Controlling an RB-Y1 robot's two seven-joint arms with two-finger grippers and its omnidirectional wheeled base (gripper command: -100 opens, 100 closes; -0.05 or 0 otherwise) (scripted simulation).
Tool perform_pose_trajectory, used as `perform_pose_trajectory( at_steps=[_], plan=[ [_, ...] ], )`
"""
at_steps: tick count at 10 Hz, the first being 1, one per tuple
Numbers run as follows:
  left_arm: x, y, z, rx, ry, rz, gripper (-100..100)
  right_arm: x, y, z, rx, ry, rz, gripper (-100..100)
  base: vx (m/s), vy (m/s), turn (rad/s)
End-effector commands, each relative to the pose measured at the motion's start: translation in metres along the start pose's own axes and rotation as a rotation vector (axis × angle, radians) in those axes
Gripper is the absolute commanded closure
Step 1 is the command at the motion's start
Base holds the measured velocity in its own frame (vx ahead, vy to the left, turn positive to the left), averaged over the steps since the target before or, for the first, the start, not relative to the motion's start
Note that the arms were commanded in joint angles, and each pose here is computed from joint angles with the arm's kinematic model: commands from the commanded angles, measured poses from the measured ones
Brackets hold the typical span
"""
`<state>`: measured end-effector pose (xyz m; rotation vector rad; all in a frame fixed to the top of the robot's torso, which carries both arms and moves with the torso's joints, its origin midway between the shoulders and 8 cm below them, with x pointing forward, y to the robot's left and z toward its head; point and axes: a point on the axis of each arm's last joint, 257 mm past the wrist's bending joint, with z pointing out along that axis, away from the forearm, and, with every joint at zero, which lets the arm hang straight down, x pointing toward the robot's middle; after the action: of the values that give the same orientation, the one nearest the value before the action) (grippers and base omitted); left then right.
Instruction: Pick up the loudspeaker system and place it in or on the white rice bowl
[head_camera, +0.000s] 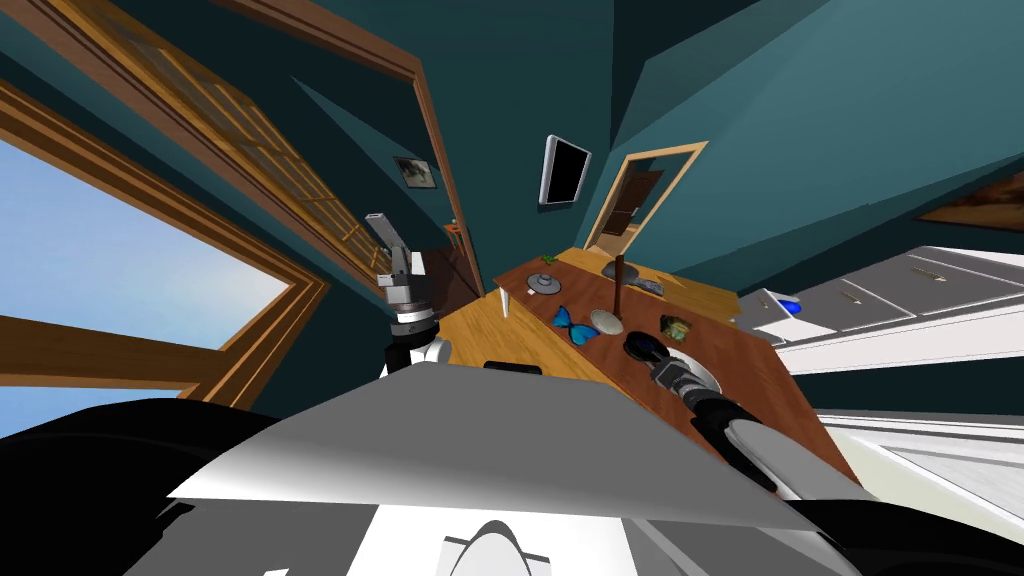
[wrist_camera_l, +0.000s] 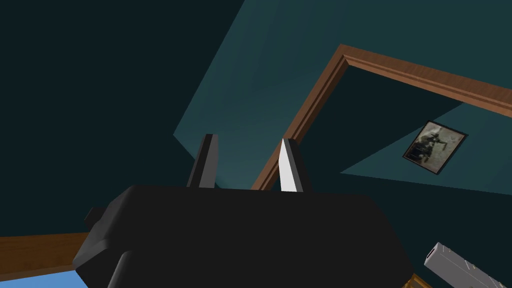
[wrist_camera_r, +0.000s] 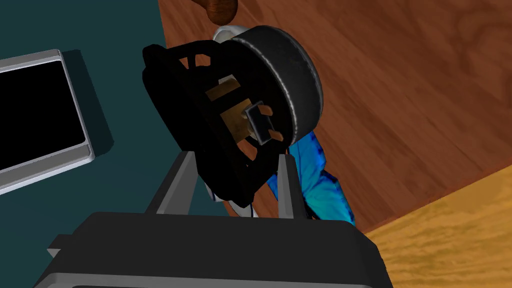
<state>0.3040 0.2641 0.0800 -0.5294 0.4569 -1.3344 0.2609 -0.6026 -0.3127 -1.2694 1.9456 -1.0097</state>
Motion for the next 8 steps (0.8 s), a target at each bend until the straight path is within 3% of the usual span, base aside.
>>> perform_pose_trajectory(
  at_steps=[1, 5, 8],
  plan=[
    [0.000, 0.000, 0.000, 0.000, 0.000, 0.000, 0, 0.006, -0.011, -0.002, 0.008, 0.005, -0.024, 100, 0.149, -0.042, 0.128],
    [0.000, 0.000, 0.000, 0.000, 0.000, 0.000, 0, 0.016, -0.040, -0.002, 0.027, 0.015, -0.072, 100, 0.175, -0.078, 0.186],
    [0.000, 0.000, 0.000, 0.000, 0.000, 0.000, 0, 0.017, -0.041, -0.002, 0.027, 0.013, -0.077, 100, 0.062, -0.020, 0.046]
  ],
)
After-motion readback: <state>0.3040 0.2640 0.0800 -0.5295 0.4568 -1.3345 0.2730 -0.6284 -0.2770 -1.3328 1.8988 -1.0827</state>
